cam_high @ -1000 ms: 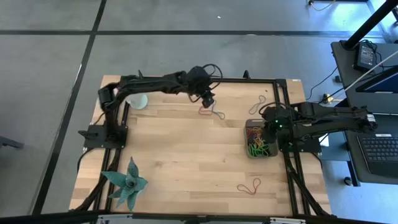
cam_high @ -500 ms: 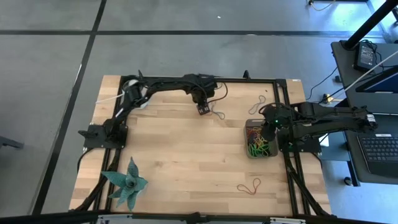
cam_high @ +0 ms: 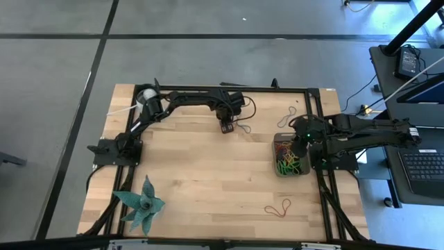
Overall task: Pick and place rubber bands into bin
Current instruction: Put the red rubber band into the black bin, then put the blue rubber band into the black bin
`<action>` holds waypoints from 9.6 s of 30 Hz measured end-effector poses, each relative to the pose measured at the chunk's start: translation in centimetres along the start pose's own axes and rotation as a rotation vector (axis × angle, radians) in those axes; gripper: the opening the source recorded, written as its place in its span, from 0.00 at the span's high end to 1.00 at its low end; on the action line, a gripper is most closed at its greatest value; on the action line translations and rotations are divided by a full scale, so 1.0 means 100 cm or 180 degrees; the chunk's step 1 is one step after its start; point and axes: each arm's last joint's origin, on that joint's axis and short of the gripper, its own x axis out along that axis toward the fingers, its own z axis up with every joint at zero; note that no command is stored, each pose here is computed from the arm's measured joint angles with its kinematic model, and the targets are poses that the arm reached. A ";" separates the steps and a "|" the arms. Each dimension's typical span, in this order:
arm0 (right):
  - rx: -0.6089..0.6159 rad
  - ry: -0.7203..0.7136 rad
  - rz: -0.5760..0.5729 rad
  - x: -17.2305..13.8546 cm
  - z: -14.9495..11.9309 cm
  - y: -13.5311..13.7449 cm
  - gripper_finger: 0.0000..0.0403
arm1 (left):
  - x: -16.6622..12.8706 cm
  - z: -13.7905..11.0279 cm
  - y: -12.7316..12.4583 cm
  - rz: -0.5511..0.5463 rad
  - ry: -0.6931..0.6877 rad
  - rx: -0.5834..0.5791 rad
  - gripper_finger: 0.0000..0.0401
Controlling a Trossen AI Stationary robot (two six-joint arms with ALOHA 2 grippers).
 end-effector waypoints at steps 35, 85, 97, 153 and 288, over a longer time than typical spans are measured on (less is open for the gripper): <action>-0.0252 -0.1220 0.0418 -0.008 0.035 0.017 0.60 | -0.177 0.021 -0.051 0.0101 -0.2234 0.0053 1.00; -0.0471 -0.2630 0.0370 -0.019 0.083 0.032 0.99 | -0.215 0.041 -0.120 0.0005 -0.3630 0.0245 0.80; -0.0285 -0.2417 0.0404 -0.028 0.065 0.020 0.99 | -0.218 0.007 -0.112 0.0321 -0.2567 0.0133 0.72; 0.2027 0.1418 0.0067 0.039 0.012 0.037 0.59 | -0.161 -0.174 -0.081 0.0007 -0.1996 0.0369 0.99; 0.2626 -0.0632 -0.0473 0.012 0.083 -0.091 1.00 | -0.166 -0.161 -0.067 0.0401 -0.2561 0.0433 0.99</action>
